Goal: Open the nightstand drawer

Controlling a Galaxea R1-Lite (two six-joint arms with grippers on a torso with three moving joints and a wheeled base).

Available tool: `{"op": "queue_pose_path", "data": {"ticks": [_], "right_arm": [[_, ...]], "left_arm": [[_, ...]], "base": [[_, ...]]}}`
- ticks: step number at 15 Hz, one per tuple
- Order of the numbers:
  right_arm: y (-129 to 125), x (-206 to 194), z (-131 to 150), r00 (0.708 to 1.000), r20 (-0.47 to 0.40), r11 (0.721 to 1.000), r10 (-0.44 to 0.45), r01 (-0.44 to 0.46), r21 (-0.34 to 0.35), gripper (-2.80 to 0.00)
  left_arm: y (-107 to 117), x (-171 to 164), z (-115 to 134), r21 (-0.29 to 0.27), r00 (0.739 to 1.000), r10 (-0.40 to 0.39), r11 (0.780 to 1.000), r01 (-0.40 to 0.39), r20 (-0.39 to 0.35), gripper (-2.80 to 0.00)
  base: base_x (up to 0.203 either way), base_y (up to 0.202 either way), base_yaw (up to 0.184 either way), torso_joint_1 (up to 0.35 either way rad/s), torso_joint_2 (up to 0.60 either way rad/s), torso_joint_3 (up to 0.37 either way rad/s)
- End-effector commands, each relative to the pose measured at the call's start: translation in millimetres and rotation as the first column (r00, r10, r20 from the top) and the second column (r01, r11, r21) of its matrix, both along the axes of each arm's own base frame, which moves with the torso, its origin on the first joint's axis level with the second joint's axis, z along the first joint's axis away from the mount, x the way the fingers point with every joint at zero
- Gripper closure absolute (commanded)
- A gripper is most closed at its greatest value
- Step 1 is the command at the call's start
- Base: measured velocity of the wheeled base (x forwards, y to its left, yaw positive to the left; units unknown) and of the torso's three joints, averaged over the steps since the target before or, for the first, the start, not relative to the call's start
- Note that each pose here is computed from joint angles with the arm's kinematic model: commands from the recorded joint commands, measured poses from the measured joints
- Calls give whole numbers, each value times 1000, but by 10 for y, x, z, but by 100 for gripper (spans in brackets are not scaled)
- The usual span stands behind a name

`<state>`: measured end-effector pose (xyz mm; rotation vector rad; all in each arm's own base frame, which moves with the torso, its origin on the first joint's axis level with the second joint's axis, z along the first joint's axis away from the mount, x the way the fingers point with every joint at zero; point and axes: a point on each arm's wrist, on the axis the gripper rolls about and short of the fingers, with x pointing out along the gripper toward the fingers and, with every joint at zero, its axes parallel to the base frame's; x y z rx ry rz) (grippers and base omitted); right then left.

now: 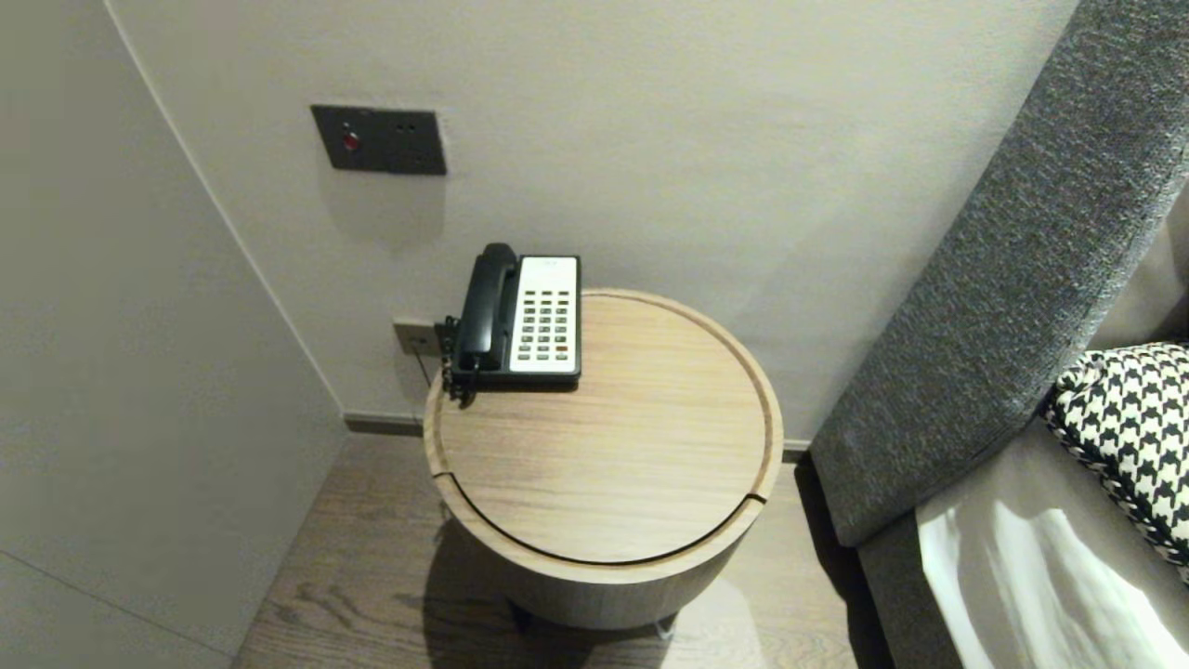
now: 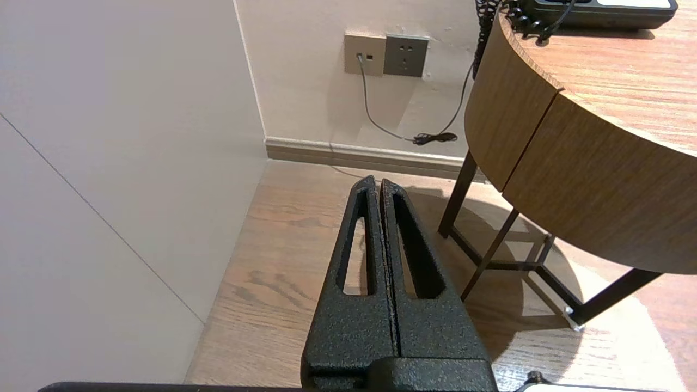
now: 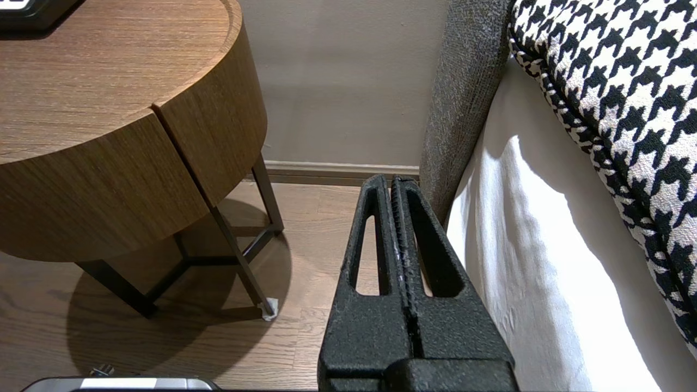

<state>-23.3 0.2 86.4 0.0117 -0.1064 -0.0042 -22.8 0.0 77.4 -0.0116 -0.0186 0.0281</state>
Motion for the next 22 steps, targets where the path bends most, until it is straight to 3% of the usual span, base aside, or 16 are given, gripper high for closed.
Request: {"op": "queue_pose_path", "data": {"ticks": [1,22], "right_arm": [[0,32,-109,999,-37,1000,0,0,0,0],[0,32,-109,999,-37,1000,2,-2,0,0]], "left_arm": [[0,-2,-1,-1,1000,1,1000,-1,3,0],[0,-4,0,-1,1000,1,1000,-1,6,0]], "base": [[0,0,0,0,0,0],[0,0,0,0,0,0]]}}
